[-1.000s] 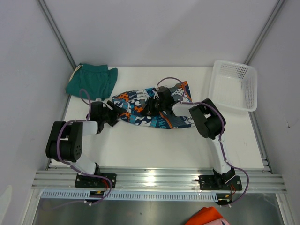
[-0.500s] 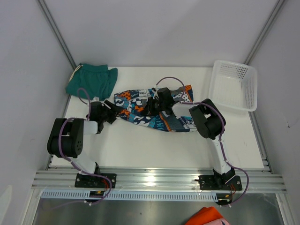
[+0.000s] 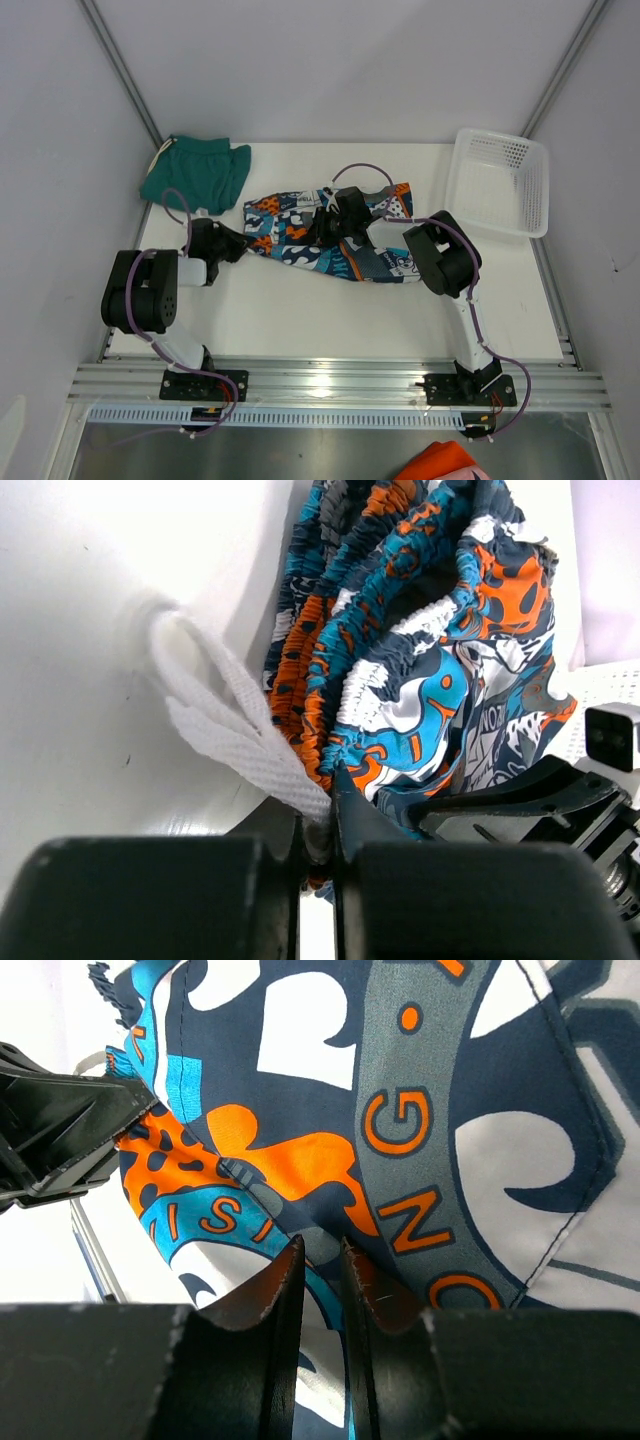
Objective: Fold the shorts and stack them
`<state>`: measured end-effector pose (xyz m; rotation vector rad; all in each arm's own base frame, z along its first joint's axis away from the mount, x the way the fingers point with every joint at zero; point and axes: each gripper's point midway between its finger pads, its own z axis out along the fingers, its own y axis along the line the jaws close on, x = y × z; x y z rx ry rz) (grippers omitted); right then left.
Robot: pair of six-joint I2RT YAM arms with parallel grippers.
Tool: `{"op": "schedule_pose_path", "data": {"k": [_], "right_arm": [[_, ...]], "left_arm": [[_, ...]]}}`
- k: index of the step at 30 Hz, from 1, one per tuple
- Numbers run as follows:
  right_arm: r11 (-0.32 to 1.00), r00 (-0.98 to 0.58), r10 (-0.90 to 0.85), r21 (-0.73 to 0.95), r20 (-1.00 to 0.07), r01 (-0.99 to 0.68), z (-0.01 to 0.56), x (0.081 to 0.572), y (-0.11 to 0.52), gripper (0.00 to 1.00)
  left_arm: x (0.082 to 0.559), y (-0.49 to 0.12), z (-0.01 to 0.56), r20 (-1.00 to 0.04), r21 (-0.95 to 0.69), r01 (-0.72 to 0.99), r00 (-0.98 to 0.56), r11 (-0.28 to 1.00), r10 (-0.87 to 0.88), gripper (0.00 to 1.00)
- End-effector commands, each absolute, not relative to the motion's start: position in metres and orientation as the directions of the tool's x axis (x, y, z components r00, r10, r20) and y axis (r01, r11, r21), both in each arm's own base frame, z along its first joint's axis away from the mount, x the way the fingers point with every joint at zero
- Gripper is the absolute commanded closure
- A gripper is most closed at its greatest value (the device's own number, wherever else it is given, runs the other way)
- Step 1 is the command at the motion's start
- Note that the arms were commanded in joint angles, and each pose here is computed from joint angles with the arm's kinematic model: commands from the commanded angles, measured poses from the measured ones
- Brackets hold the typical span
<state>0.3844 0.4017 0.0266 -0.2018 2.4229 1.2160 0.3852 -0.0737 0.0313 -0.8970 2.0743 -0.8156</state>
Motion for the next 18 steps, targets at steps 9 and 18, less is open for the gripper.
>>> {"op": "schedule_pose_path", "data": {"k": [9, 18], "right_arm": [[0.687, -0.925, -0.007, 0.67, -0.38, -0.281, 0.003, 0.362, 0.382, 0.75], [0.721, -0.875, 0.038, 0.62, -0.482, -0.31, 0.058, 0.381, 0.354, 0.61]], "left_arm": [[0.388, -0.078, 0.052, -0.496, -0.724, -0.228, -0.484, 0.651, -0.721, 1.0], [0.379, -0.057, 0.081, -0.611, -0.55, -0.309, -0.484, 0.776, -0.626, 1.0]]}}
